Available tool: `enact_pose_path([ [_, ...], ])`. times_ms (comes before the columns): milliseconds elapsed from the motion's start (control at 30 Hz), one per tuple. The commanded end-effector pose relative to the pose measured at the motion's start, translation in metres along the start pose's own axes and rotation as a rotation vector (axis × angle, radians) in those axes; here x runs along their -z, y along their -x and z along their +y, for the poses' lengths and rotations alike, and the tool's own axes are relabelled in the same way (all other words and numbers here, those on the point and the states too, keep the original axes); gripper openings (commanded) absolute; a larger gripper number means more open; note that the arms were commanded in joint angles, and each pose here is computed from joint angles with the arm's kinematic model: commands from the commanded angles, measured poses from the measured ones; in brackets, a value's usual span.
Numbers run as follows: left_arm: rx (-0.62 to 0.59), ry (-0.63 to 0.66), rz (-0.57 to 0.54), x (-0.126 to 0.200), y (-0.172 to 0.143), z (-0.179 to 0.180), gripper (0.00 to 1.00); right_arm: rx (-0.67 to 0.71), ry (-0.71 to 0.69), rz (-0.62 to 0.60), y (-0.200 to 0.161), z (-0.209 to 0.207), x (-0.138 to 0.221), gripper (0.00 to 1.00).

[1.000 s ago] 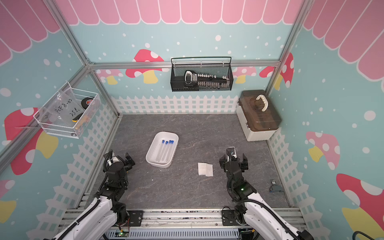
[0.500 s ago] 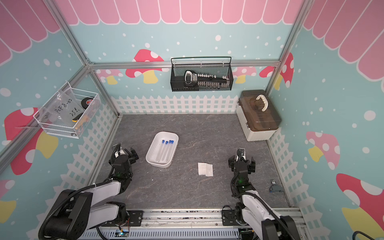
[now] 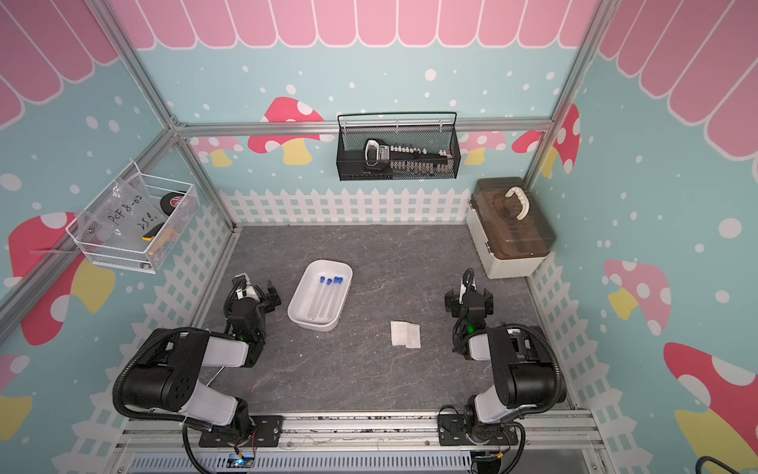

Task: Wipe the exteriors of test tubes
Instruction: Reset both arms

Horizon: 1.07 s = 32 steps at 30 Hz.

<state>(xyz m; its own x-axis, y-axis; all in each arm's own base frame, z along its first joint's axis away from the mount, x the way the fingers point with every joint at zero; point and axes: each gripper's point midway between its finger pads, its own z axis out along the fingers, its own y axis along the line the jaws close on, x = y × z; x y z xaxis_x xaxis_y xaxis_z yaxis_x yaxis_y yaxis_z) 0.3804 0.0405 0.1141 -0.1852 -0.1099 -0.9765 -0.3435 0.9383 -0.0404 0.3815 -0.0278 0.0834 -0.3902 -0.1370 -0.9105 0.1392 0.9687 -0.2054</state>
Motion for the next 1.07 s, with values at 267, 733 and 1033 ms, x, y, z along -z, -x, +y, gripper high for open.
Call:
enact_pose_path([
  [267,-0.024,-0.033,0.034,-0.0112,0.0065,-0.0082,1.00,-0.020,0.032,-0.053,0.0175,0.0016,-0.0028,0.99],
  [733,-0.048,-0.035,0.018,-0.0109,0.0072,-0.0126,1.00,-0.020,0.032,-0.053,0.0177,0.0015,-0.0025,0.99],
  [1033,-0.033,-0.054,0.028,-0.0127,0.0065,-0.0105,1.00,-0.020,0.032,-0.054,0.0174,0.0010,-0.0021,0.99],
])
